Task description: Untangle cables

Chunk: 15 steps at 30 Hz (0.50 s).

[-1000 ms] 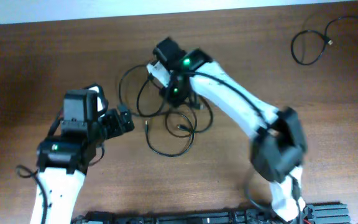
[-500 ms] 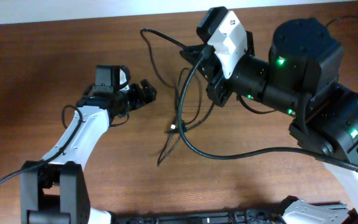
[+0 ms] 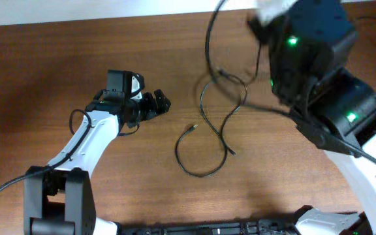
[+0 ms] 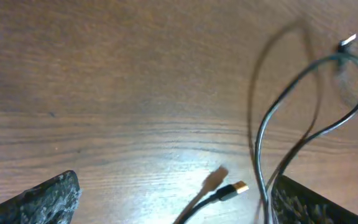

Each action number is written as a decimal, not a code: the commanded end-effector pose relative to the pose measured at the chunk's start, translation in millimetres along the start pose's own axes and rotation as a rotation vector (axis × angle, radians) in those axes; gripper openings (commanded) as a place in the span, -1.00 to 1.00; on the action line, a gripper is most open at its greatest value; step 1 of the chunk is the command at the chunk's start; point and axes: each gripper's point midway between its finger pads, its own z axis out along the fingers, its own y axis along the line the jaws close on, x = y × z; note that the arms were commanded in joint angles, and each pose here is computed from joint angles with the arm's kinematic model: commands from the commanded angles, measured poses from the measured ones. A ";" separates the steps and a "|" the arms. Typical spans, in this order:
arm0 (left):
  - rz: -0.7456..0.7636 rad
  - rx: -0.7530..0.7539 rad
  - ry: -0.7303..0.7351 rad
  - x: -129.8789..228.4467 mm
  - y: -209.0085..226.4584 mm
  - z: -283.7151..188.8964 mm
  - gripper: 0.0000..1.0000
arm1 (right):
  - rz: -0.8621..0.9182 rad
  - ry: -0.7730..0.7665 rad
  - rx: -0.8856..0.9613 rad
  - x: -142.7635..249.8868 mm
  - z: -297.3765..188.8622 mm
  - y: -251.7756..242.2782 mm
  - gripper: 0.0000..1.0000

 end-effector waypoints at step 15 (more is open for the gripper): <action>0.017 -0.018 0.001 0.0 4.0 1.9 0.97 | 0.432 0.586 -0.241 155.9 33.3 56.5 -0.92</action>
